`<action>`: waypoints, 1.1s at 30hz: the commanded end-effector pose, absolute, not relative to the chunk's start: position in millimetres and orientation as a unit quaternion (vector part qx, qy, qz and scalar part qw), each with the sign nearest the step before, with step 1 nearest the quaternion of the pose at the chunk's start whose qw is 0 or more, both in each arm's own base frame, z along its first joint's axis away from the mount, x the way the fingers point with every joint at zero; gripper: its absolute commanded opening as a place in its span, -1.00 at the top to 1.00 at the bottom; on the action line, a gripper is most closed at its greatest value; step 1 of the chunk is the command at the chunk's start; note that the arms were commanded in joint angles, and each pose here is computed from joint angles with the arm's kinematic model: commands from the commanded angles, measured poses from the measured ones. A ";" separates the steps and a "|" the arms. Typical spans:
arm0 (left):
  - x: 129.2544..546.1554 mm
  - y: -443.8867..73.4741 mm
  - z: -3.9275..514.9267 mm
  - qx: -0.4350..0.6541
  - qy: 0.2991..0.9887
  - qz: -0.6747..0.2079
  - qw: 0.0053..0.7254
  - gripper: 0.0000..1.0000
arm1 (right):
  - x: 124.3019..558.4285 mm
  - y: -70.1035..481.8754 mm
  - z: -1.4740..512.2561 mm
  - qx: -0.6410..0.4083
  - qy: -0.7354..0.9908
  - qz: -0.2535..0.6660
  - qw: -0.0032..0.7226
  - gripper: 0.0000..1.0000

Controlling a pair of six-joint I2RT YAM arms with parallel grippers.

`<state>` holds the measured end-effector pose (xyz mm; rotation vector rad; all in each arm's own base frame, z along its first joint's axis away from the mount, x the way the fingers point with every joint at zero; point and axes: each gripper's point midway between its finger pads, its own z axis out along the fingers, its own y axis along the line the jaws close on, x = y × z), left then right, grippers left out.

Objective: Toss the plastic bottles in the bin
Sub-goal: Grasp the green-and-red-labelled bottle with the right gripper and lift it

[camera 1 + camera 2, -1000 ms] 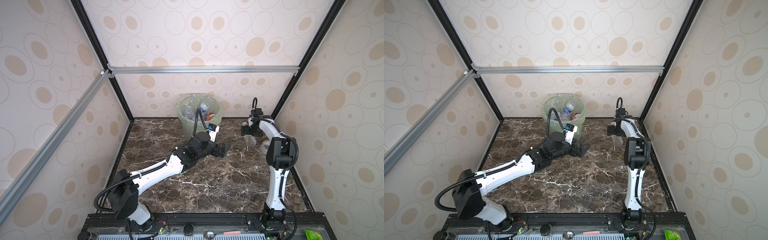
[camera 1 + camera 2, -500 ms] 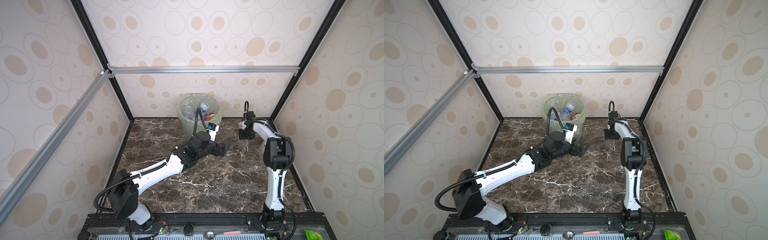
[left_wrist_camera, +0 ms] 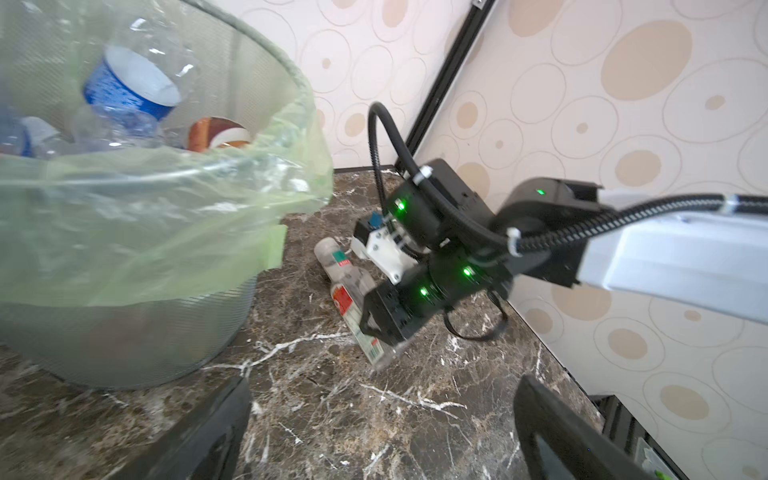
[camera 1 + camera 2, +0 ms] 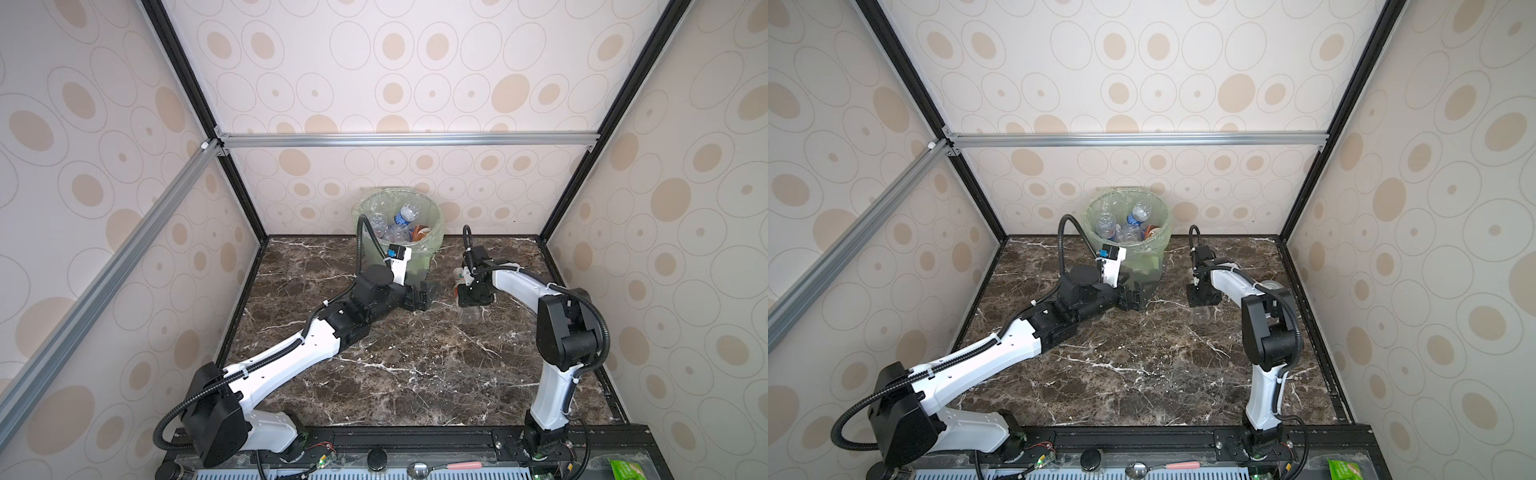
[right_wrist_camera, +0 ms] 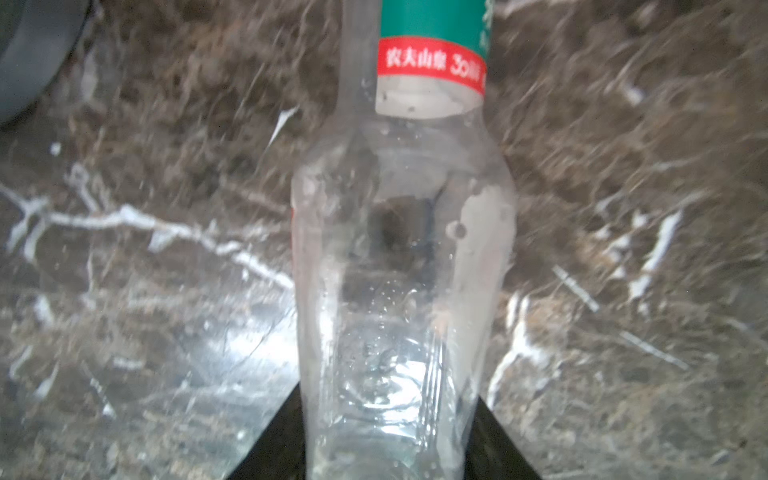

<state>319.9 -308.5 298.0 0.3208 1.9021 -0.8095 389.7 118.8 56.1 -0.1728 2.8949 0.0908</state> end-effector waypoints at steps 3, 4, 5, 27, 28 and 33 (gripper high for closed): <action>322.4 -287.3 298.2 0.113 0.786 -0.333 0.508 -0.98 | 340.7 135.0 49.6 -0.057 0.993 0.059 0.081 -0.15; 322.2 -286.3 297.9 0.113 0.786 -0.334 0.508 -0.98 | 337.1 135.4 51.2 -0.059 0.993 0.060 0.082 -0.19; 322.4 -285.0 297.9 0.113 0.786 -0.334 0.508 -0.98 | 334.4 135.2 54.1 -0.059 0.993 0.060 0.084 -0.25; 320.7 -268.8 297.0 0.095 0.790 -0.332 0.507 -0.98 | 336.5 130.1 33.4 -0.108 0.993 -0.018 0.051 -0.69; 321.7 -268.8 296.8 0.094 0.790 -0.333 0.507 -0.98 | 335.8 129.8 32.5 -0.108 0.993 -0.017 0.052 -0.66; 325.5 -275.5 298.8 0.094 0.787 -0.345 0.503 -0.98 | 335.3 127.2 35.4 -0.108 0.992 -0.022 0.061 -0.35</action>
